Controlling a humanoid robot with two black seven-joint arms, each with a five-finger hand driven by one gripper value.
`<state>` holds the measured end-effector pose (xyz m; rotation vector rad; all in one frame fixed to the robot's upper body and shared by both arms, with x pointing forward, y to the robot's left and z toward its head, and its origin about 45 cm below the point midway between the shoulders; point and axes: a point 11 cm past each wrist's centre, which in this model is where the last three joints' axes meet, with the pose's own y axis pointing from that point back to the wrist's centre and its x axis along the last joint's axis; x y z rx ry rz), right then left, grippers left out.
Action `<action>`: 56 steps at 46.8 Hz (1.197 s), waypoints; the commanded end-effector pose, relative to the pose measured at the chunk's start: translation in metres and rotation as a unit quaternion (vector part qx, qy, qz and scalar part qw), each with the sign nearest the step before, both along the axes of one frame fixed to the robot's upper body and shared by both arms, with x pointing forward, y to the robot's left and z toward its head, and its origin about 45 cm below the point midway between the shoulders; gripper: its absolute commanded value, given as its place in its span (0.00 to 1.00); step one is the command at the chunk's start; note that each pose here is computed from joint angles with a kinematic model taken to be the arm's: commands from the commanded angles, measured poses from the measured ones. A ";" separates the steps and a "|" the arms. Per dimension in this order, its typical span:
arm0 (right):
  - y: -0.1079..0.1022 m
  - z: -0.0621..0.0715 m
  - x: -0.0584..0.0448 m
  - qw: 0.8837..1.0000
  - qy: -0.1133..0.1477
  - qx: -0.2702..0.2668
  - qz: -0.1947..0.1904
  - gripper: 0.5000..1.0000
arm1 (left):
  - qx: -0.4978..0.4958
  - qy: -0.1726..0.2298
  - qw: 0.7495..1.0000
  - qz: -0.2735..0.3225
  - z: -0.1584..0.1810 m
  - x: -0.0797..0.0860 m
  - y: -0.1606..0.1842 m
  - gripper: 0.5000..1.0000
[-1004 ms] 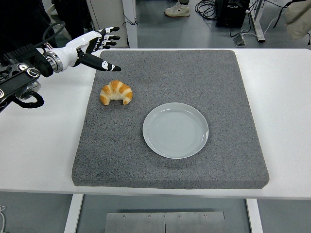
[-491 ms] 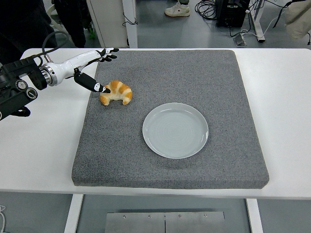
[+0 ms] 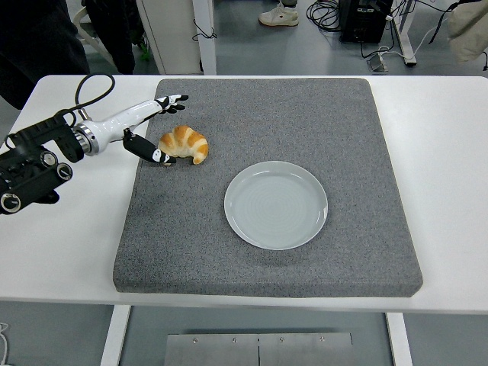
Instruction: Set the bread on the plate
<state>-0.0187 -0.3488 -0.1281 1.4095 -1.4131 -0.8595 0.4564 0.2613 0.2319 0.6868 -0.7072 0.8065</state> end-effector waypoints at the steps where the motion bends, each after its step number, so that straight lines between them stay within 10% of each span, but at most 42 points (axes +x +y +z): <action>1: 0.000 0.000 0.000 1.000 0.000 0.000 0.000 1.00 | 0.003 0.001 1.000 0.014 -0.008 0.002 0.004 0.89; 38: 0.000 0.000 0.000 1.000 0.000 0.000 -0.001 1.00 | 0.013 -0.003 0.999 0.030 -0.035 0.009 -0.016 0.86; 49: 0.000 0.000 0.000 1.000 0.001 -0.002 0.000 1.00 | 0.022 -0.005 0.999 0.026 -0.042 0.007 -0.023 0.51; 56: 0.000 0.000 0.000 1.000 0.001 -0.002 0.000 1.00 | 0.020 -0.004 0.999 0.026 -0.042 0.007 -0.026 0.00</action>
